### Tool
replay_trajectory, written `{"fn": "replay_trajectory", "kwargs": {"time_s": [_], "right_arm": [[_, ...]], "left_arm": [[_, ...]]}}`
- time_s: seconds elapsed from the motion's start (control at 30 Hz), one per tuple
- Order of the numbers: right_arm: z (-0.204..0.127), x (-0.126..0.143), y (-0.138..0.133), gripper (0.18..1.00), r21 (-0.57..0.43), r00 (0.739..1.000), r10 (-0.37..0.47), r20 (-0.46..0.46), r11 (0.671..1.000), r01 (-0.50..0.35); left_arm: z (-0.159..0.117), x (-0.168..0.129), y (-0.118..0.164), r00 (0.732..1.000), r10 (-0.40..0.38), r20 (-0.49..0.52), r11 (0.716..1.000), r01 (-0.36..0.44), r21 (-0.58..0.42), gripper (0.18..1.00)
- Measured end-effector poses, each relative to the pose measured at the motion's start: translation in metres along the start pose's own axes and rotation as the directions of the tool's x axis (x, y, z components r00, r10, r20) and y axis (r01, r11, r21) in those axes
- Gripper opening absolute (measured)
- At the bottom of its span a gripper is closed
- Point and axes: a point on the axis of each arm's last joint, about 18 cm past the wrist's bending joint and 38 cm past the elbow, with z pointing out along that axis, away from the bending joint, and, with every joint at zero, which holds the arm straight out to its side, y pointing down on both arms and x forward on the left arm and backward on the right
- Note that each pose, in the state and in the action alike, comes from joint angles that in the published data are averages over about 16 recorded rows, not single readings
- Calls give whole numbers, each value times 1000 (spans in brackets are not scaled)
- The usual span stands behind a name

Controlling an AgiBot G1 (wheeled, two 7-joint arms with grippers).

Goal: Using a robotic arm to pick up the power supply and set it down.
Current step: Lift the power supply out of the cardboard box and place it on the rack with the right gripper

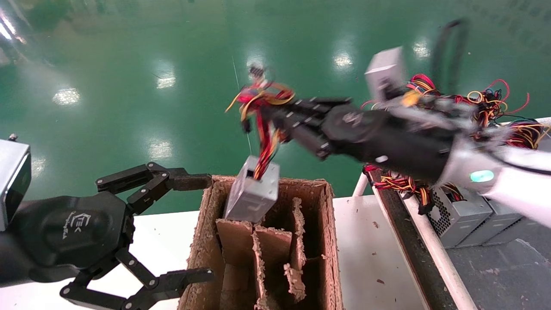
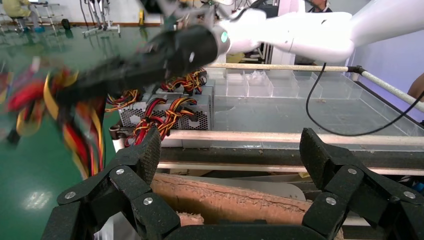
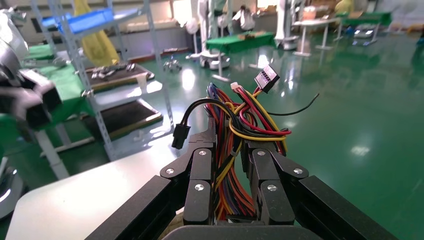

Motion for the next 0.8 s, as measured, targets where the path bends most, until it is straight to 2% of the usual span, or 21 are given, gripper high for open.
{"fn": "replay_trajectory", "kwargs": {"time_s": [0.4, 0.6, 0.8], "right_arm": [[-108, 2, -69, 277, 22, 998, -45, -50, 999, 46], [-158, -3, -84, 277, -5, 996, -61, -60, 998, 61], [-195, -11, -89, 277, -26, 996, -58, -63, 998, 57]], "left_arm": [[0, 0, 0, 1000, 0, 0, 1000, 0, 0, 1001], [0, 0, 0, 1000, 0, 0, 1000, 0, 0, 1001], [0, 0, 0, 1000, 0, 0, 1000, 0, 0, 1001]]}}
